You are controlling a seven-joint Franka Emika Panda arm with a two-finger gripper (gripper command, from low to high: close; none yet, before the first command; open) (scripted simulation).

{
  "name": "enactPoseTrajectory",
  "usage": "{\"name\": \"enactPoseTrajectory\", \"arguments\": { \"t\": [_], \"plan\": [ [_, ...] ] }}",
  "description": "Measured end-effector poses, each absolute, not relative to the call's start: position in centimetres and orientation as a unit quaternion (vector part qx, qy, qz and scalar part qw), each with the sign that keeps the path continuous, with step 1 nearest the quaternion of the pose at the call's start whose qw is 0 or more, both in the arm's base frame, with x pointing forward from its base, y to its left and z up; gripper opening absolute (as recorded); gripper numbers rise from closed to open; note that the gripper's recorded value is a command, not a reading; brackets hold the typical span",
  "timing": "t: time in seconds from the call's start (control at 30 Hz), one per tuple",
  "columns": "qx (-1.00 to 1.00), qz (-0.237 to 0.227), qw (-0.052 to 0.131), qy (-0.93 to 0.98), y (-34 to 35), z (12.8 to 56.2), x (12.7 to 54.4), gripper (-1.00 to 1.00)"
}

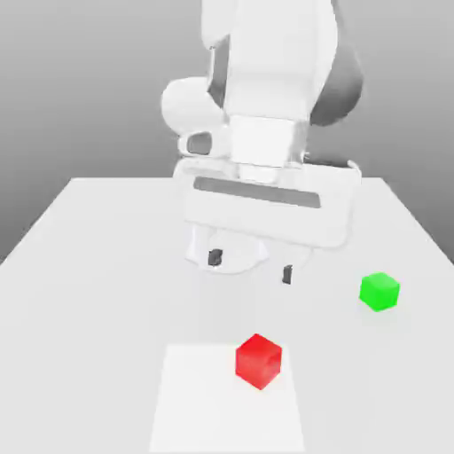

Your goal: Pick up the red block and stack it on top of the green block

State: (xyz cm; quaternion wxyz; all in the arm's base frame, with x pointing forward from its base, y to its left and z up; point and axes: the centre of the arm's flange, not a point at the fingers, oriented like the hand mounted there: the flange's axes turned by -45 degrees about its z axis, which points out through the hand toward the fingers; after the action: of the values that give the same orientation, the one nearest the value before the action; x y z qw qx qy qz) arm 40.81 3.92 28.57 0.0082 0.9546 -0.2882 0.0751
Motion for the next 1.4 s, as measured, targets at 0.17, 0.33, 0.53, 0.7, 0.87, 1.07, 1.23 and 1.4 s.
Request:
{"name": "enactPoseTrajectory", "arguments": {
  "t": [0.17, 0.33, 0.53, 0.7, 0.87, 1.07, 1.23, 1.4],
  "plan": [
    [0.936, 0.006, -0.001, -0.352, 4.8, 20.7, 37.1, 0.00],
    [0.934, 0.004, -0.003, -0.358, 4.9, 18.1, 37.2, 0.00],
    [0.935, 0.001, -0.001, -0.356, 4.8, 14.6, 36.7, -1.00],
    [0.935, 0.002, -0.002, -0.356, 4.8, 14.6, 36.7, -1.00],
    [0.934, 0.004, -0.003, -0.357, 4.9, 16.0, 37.0, -1.00],
    [0.934, 0.004, -0.003, -0.356, 5.0, 19.2, 37.1, -1.00],
    [0.940, 0.002, 0.001, -0.342, 6.7, 21.3, 36.2, -1.00],
    [0.956, 0.004, 0.004, -0.293, 14.6, 23.2, 33.2, -1.00]
  ]
}}
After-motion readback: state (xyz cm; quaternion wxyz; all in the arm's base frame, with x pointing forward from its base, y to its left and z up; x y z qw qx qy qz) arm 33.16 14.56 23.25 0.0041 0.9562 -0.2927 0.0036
